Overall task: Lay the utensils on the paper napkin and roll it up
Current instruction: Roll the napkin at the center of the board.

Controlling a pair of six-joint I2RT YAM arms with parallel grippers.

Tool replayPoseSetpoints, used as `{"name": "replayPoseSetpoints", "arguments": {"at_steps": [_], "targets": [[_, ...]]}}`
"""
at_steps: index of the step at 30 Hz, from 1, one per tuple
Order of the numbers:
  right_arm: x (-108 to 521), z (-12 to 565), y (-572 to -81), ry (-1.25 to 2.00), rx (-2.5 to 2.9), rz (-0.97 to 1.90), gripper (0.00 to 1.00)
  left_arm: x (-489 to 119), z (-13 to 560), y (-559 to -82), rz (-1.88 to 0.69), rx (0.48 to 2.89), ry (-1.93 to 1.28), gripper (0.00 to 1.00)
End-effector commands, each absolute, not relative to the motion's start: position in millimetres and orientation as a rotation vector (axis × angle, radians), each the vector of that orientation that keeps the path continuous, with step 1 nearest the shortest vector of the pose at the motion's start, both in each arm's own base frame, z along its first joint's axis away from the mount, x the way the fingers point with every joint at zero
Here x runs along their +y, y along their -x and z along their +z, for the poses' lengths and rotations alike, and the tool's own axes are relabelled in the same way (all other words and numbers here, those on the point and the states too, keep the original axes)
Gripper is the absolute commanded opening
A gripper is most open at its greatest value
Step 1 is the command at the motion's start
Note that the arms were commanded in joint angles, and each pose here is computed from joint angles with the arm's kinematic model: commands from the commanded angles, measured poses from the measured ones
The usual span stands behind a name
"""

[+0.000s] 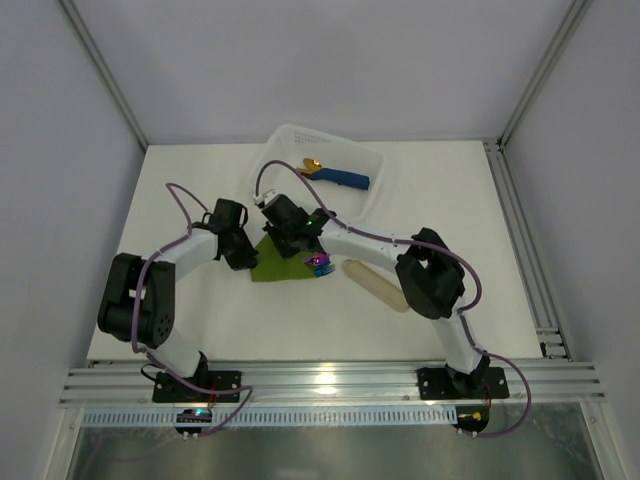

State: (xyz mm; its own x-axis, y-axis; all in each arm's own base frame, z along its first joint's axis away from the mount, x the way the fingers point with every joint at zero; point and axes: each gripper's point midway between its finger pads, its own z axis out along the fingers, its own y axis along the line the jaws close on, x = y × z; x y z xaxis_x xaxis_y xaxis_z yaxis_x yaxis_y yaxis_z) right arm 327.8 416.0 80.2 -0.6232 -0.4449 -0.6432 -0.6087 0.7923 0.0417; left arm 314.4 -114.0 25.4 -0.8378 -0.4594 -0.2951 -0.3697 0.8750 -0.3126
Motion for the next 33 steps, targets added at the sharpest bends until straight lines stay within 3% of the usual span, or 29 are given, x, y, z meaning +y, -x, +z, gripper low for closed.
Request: {"name": "replayPoseSetpoints", "arguments": {"at_steps": [1,19,33], "targets": [[421,95,-346,0.746,2.302,0.33,0.04,-114,36,-332,-0.355,2.63,0.596,0.04],[426,89,-366,0.738,2.303,0.34,0.04,-111,41,-334,-0.334,2.61,0.606,0.04],[435,87,-369,0.761,2.291,0.379,0.04,-90,81,-336,-0.227,2.503,0.615,0.07]]}}
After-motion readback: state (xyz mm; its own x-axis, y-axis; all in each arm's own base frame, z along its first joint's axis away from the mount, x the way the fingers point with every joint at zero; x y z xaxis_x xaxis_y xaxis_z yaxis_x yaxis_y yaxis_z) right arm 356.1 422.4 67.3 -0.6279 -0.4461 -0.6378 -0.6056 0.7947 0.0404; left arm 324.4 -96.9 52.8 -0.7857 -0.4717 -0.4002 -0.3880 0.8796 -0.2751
